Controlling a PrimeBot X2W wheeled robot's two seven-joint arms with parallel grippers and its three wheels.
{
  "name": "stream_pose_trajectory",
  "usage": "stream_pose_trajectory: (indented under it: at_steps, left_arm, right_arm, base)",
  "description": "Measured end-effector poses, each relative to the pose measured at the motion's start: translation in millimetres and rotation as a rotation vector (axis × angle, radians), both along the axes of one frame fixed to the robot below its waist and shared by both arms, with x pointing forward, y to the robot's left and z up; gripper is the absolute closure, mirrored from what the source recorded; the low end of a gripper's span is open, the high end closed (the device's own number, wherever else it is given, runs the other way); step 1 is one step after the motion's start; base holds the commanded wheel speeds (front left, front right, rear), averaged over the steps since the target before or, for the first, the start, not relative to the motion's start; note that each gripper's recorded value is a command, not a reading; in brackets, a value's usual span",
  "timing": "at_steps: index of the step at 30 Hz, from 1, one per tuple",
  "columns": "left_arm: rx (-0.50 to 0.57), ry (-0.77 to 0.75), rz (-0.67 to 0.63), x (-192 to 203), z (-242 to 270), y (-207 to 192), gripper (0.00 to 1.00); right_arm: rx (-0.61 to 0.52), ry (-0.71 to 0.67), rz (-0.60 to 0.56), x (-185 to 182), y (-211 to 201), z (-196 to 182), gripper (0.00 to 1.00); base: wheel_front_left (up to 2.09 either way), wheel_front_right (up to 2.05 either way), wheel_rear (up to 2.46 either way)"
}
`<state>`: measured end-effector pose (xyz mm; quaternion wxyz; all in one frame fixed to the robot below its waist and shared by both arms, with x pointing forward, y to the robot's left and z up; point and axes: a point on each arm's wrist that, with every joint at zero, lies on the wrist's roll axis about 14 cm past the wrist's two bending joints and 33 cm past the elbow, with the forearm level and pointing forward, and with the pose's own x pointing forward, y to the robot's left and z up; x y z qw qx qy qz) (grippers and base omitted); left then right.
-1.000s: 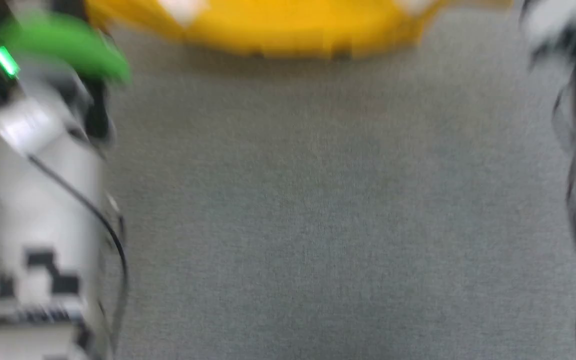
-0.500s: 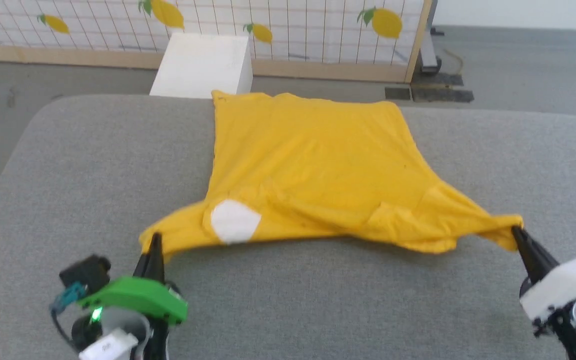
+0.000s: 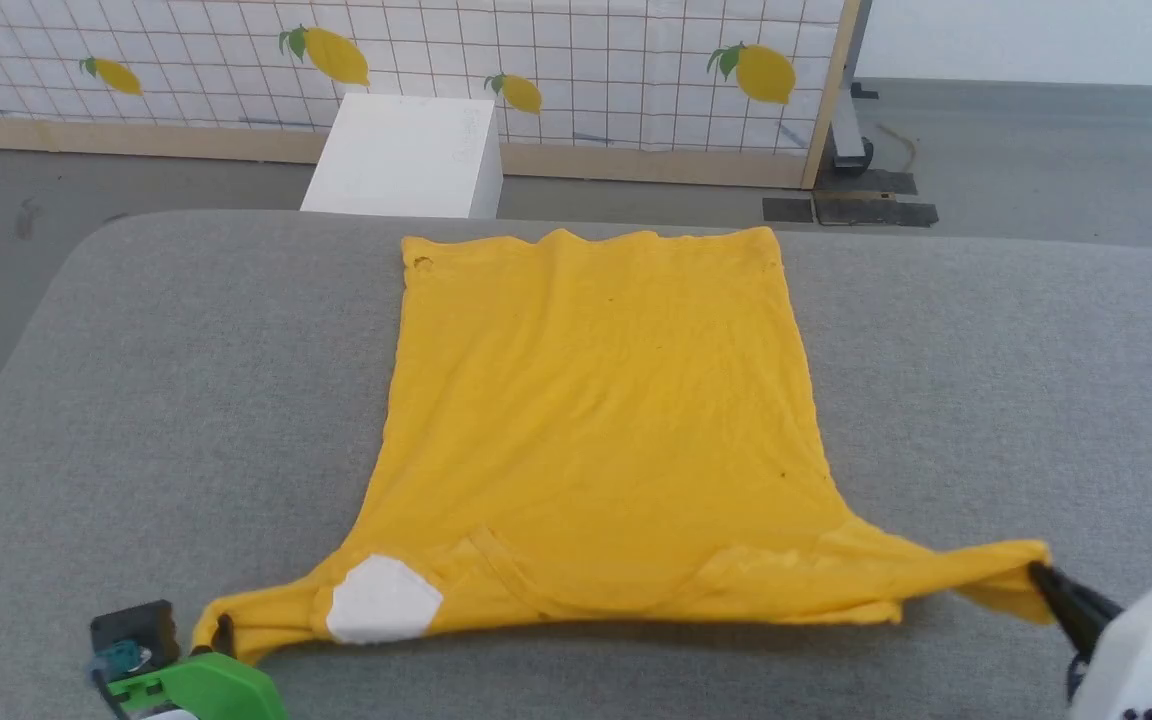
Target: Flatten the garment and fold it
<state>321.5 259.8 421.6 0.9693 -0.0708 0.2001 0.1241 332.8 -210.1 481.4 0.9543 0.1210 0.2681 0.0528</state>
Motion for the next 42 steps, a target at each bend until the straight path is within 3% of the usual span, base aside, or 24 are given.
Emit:
stream_pose_trajectory:
  at_steps: [6,9,14,18,19,20,24,27,33,39,42]
  left_arm:
    - [0.024,0.067,-0.033,-1,-13,-8,1.0]
    - [0.012,0.063,-0.027,-1,-15,-11,1.0]
    - [-0.008,0.047,-0.014,0,-15,-13,1.0]
    - [-0.015,0.031,-0.015,1,-14,-15,1.0]
    - [-0.018,0.026,-0.015,2,-14,-16,1.0]
    - [-0.02,0.024,-0.016,3,-13,-17,1.0]
    - [-0.022,0.002,-0.021,5,-8,-19,1.0]
    - [-0.024,-0.018,-0.026,8,-3,-20,1.0]
    - [-0.043,-0.085,-0.015,16,13,-20,1.0]
    - [-0.068,-0.143,-0.032,26,24,-26,1.0]
    - [-0.083,-0.173,-0.065,35,30,-36,1.0]
  right_arm:
    - [-0.124,0.172,0.201,-6,34,-15,1.0]
    - [-0.195,0.321,0.287,-17,44,-41,1.0]
    - [-0.285,0.52,0.381,-41,48,-81,1.0]
    - [-0.281,0.587,0.417,-53,55,-99,1.0]
    - [-0.278,0.573,0.42,-51,57,-99,0.55]
    - [-0.277,0.562,0.418,-48,57,-98,0.0]
    - [-0.226,0.478,0.384,-33,57,-83,0.0]
    - [-0.127,0.387,0.342,-19,59,-59,0.0]
    - [0.124,-0.029,0.136,30,47,31,0.0]
    - [0.14,-0.447,-0.059,87,15,109,0.0]
    - [0.124,-0.511,-0.081,117,17,116,0.0]
  base:
    - [0.0,0.0,0.0]
    - [0.0,0.0,0.0]
    - [0.0,0.0,0.0]
    - [0.0,0.0,0.0]
    - [0.0,0.0,0.0]
    - [0.0,0.0,0.0]
    - [0.0,0.0,0.0]
    - [0.0,0.0,0.0]
    - [0.0,0.0,0.0]
    - [0.0,0.0,0.0]
    - [0.0,0.0,0.0]
